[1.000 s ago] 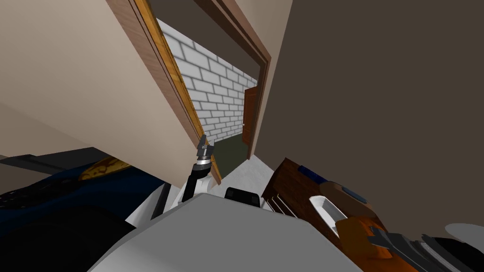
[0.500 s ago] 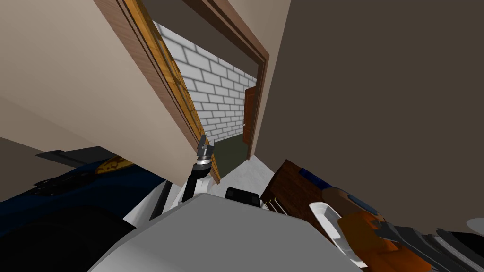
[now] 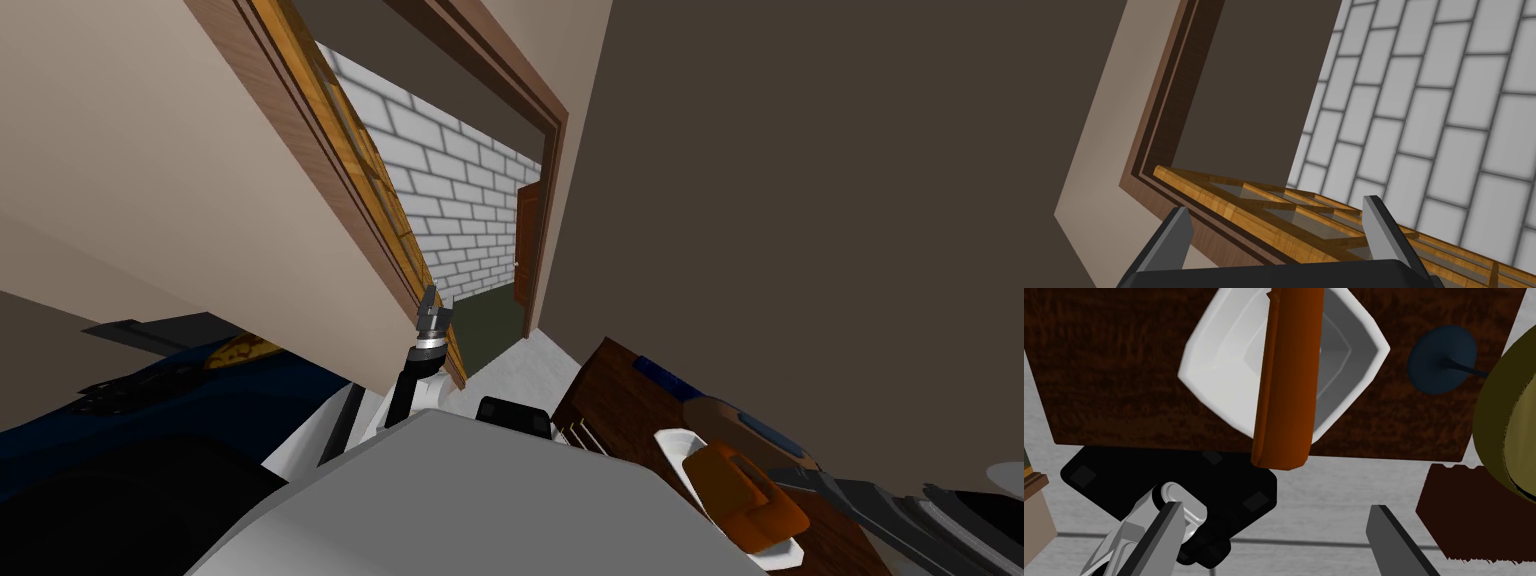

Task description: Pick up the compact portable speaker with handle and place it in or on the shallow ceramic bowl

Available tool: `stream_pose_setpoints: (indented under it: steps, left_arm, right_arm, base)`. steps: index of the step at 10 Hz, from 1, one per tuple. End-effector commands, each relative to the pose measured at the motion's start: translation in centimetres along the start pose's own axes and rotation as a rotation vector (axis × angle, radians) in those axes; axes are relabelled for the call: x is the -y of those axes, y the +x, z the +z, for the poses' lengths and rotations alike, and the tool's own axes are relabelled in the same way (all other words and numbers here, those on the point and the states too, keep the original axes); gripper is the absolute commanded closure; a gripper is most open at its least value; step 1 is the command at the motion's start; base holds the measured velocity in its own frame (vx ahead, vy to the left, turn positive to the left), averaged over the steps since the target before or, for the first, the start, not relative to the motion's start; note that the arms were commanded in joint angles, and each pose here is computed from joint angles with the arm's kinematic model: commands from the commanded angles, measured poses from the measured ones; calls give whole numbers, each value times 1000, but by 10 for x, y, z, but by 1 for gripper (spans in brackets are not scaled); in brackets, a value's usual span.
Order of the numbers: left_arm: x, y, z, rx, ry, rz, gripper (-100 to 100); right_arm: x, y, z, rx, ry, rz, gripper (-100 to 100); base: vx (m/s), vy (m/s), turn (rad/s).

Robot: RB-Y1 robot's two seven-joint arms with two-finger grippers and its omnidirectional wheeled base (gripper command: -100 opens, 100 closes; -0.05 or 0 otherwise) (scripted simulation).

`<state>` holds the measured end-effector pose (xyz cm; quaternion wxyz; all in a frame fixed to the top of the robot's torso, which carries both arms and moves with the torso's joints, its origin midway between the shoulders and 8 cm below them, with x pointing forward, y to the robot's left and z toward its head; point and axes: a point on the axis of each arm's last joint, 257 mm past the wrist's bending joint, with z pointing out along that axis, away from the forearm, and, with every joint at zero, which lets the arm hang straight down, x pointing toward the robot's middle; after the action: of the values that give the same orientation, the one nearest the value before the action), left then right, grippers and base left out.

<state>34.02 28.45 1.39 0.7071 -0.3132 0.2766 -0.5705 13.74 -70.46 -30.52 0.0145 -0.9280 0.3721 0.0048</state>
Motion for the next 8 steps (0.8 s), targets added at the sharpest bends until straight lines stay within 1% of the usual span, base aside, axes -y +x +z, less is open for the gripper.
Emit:
stream_pose_setpoints:
  steps: [1, 2, 3, 4, 6, 7, 8]
  left_arm:
    - [0, 0, 0, 0, 0, 0, 0]
    - [0, 0, 0, 0, 0, 0, 0]
    - [0, 0, 0, 0, 0, 0, 0]
    - [0, 0, 0, 0, 0, 0, 0]
    - [0, 0, 0, 0, 0, 0, 0]
    - [0, 0, 0, 0, 0, 0, 0]
    - [0, 0, 0, 0, 0, 0, 0]
  right_arm:
    - [0, 0, 0, 0, 0, 0, 0]
    - [3, 5, -17, -3, 3, 3, -100]
    - [4, 8, -28, -4, 5, 4, -100]
    - [4, 8, -28, -4, 5, 4, -100]
    - [9, 12, -50, -6, 8, 6, -100]
    - [7, 10, -42, -7, 7, 4, -100]
    - [7, 10, -43, -6, 7, 5, 0]
  base:
    - [0, 0, 0]
    - [-17, 1, 29]
    - [-43, 7, 33]
    - [-42, 6, 9]
    - [-36, 5, 19]
    - [-17, 2, 8]
    - [0, 0, 0]
